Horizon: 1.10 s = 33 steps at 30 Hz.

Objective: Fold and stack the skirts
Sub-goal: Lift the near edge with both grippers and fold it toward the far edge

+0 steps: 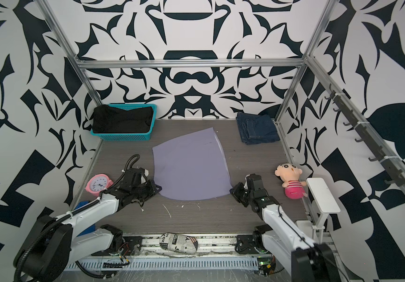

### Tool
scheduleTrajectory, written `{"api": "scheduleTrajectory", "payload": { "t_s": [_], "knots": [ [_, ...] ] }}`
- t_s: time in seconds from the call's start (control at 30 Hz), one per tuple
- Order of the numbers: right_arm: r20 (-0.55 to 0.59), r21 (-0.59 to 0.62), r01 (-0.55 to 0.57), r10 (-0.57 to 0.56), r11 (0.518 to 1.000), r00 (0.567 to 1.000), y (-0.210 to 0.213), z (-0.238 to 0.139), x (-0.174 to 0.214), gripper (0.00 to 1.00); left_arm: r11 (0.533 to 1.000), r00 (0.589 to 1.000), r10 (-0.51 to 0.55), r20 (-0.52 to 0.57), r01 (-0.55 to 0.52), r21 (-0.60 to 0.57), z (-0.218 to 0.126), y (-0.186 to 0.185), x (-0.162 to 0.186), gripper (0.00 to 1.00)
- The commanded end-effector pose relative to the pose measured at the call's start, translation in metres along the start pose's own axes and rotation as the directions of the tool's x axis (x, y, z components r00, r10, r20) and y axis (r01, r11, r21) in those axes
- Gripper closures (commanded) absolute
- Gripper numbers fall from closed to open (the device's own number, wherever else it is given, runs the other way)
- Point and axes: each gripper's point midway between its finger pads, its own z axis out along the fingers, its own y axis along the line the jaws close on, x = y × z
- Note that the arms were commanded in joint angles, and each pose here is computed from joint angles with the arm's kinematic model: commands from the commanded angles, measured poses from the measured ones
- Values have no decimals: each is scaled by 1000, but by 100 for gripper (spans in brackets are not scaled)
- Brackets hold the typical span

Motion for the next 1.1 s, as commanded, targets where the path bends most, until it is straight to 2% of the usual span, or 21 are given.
{"api": "scheduleTrajectory", "payload": {
  "t_s": [0.0, 0.1, 0.27, 0.53, 0.73, 0.87, 1.07],
  "knots": [
    [-51, 90, 2, 3, 996, 999, -21, -26, 24, 100, 998, 999, -53, 6, 53, -32, -7, 11, 8, 100],
    [-36, 36, 10, -9, 999, 999, -10, -42, 28, 100, 996, 997, -75, 33, 76, -39, -15, 15, 8, 100],
    [26, -67, 62, -60, 996, 998, 31, -57, 10, 100, 998, 997, -52, 51, 53, -26, -27, 2, 1, 100],
    [150, -119, 281, -262, 952, 953, 129, -66, -58, 100, 999, 998, -33, 48, 35, -39, -36, -26, -29, 100],
    [217, -112, 392, -362, 913, 906, 186, -59, -105, 100, 993, 993, -116, 31, 116, -1, -47, -46, -71, 100],
    [250, -85, 432, -401, 898, 881, 206, -44, -131, 100, 987, 988, -151, -23, 150, -52, -37, -40, -94, 100],
    [256, -86, 434, -401, 897, 879, 219, -6, -158, 100, 989, 985, -133, -112, 124, -79, -14, -44, -121, 100]
  ]
}}
